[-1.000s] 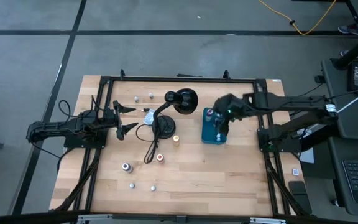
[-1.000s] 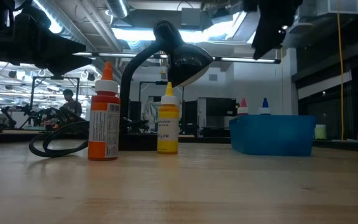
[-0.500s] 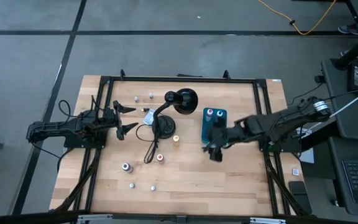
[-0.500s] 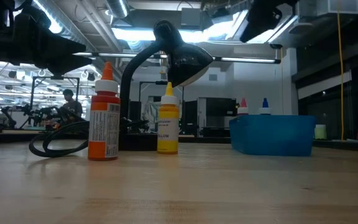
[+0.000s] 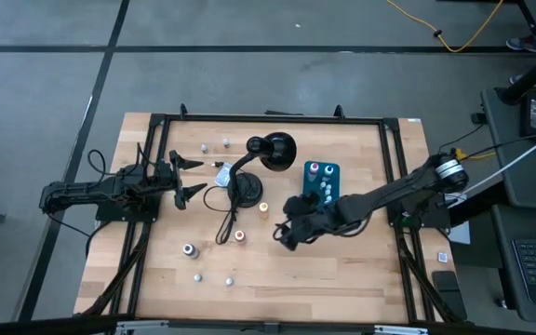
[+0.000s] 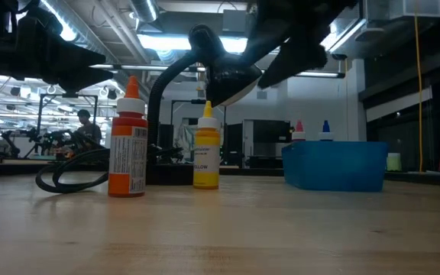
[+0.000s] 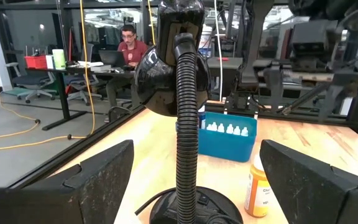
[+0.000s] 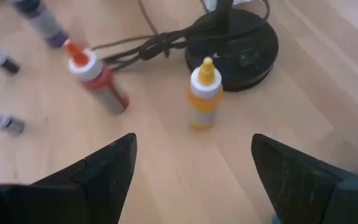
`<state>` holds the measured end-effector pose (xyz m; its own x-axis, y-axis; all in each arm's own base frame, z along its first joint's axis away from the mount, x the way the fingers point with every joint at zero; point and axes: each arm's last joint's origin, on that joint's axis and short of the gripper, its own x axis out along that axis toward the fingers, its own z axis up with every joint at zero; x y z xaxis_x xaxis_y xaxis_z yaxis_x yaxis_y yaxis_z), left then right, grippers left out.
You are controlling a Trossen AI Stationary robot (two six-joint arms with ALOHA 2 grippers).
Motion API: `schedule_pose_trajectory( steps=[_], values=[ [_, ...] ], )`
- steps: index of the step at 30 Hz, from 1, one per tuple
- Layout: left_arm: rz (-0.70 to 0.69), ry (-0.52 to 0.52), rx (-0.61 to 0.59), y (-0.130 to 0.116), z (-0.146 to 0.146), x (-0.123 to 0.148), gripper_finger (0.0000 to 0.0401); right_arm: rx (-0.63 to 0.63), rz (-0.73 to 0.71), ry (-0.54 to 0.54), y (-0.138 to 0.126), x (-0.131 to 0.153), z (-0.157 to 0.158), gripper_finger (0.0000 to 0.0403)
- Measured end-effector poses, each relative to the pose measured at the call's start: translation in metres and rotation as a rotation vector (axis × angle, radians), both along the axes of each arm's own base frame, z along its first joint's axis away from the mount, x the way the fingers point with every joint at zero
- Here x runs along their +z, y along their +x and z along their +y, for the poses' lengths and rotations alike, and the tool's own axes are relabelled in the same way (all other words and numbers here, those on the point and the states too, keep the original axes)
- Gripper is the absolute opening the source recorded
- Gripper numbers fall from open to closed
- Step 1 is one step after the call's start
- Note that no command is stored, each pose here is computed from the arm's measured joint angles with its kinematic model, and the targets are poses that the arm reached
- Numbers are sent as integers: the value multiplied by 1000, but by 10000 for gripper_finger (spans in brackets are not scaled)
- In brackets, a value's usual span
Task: Pick & Place food coloring
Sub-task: Put the large yellow food coloring bottle into the blue bin
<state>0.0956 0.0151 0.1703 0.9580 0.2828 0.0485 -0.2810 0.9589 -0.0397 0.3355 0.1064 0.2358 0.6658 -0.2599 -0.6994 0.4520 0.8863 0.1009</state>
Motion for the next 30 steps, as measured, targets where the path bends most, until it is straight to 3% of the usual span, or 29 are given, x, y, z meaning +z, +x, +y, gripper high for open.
schedule_pose_trajectory(
  steps=[5, 14, 30],
  values=[
    [0, 0, 0, 0, 0, 0, 345, -80, -42, -2, 18, -19, -4, 317],
    [0, 0, 0, 0, 0, 0, 345, -126, -44, -156, 34, -46, -11, 317],
    [0, 0, 0, 0, 0, 0, 345, -111, -41, -174, 41, -50, -19, 317]
  ],
)
